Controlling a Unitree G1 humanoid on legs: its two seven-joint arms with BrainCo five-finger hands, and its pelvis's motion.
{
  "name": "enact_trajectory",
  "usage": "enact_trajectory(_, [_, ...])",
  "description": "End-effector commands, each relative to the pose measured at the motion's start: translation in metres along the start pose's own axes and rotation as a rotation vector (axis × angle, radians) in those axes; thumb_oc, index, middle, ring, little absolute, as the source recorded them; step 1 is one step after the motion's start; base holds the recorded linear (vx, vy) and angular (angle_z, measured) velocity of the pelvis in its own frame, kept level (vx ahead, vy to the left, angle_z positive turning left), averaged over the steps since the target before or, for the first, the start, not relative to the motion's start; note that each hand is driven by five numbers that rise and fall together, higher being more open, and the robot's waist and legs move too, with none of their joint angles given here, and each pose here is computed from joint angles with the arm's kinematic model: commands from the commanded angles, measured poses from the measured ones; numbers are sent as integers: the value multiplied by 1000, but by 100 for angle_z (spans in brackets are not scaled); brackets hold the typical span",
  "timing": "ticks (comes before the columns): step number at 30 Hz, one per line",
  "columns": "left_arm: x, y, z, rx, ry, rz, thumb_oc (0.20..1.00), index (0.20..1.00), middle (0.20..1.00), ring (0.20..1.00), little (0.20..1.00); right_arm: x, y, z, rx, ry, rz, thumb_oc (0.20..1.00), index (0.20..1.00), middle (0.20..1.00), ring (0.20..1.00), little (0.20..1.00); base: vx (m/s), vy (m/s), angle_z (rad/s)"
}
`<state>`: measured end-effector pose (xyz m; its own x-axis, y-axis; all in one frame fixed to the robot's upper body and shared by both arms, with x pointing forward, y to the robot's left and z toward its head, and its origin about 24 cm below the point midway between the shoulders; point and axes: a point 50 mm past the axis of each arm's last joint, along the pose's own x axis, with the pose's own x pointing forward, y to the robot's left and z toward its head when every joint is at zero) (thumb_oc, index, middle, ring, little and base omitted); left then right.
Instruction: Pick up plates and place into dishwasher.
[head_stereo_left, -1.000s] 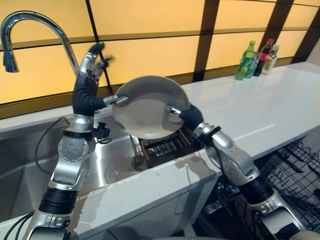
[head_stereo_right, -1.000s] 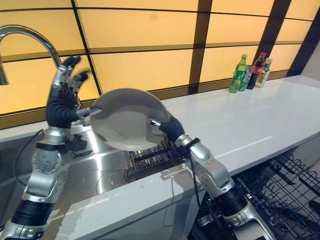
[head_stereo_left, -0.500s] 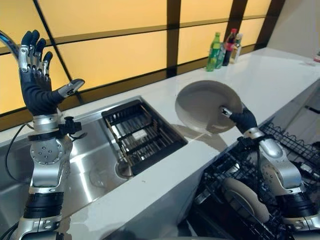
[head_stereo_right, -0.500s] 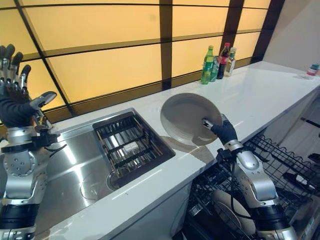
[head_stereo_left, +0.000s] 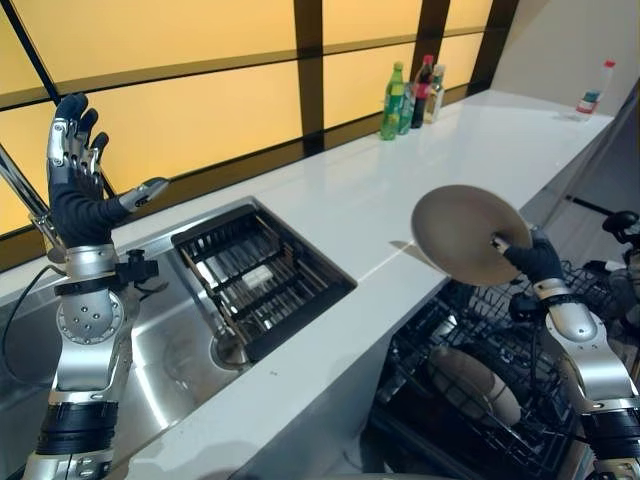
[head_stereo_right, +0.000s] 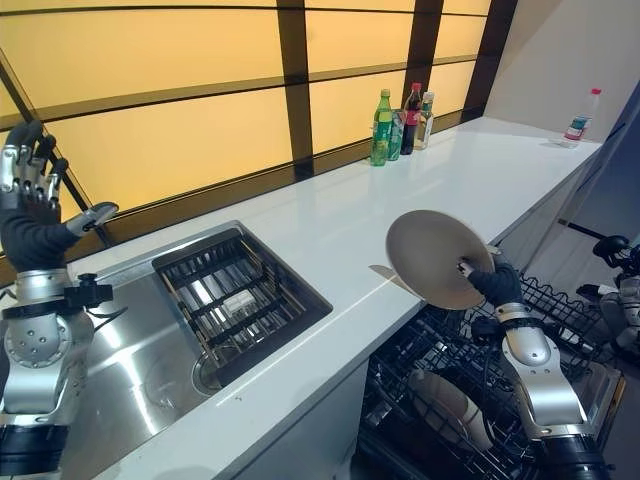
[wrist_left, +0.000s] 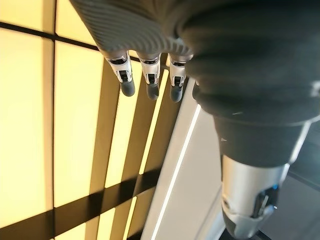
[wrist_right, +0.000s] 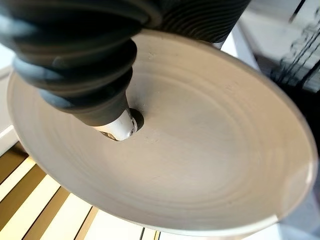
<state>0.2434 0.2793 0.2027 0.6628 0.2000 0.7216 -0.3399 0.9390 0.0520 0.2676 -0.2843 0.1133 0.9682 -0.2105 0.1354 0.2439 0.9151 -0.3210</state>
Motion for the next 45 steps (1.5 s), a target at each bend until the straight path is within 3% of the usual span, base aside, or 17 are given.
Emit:
enact_trajectory(1, [7,29,8,68,-25,12,1000,1000,1000,1000,1000,7,-21,13,-141,-97,-112,200,200,200,200,200,10,-66,-7])
enact_trajectory(7, [29,34,14,78,-26,-7,1000,1000,1000,1000,1000,16,-45,-4,-221,-8,-217,200,200,200,200,200,66,-187,7])
enact_trajectory(16, [24,43,13,139,14,-12,1000,1000,1000,1000,1000,10,-72,-18,-341,85,-277,200,200,200,200,200,119,-221,11])
enact_trajectory(22, [46,31,17,89,-79,62,1000,1000,1000,1000,1000,47,-75,21,-352,-17,-338,200,200,200,200,200,-218,-144,5])
enact_trajectory(28, [41,19,14,33,-102,137,1000,1000,1000,1000,1000,64,-85,51,-393,-103,-356,200,200,200,200,200,-141,-18,-7])
enact_trajectory(38, [37,7,13,-15,-108,200,1000,1000,1000,1000,1000,76,-100,73,-617,-78,-223,200,200,200,200,200,-18,22,-8])
enact_trajectory(45, [39,7,17,-21,-119,217,1000,1000,1000,1000,1000,83,-87,68,-652,-17,-82,200,200,200,200,200,3,-2,-4])
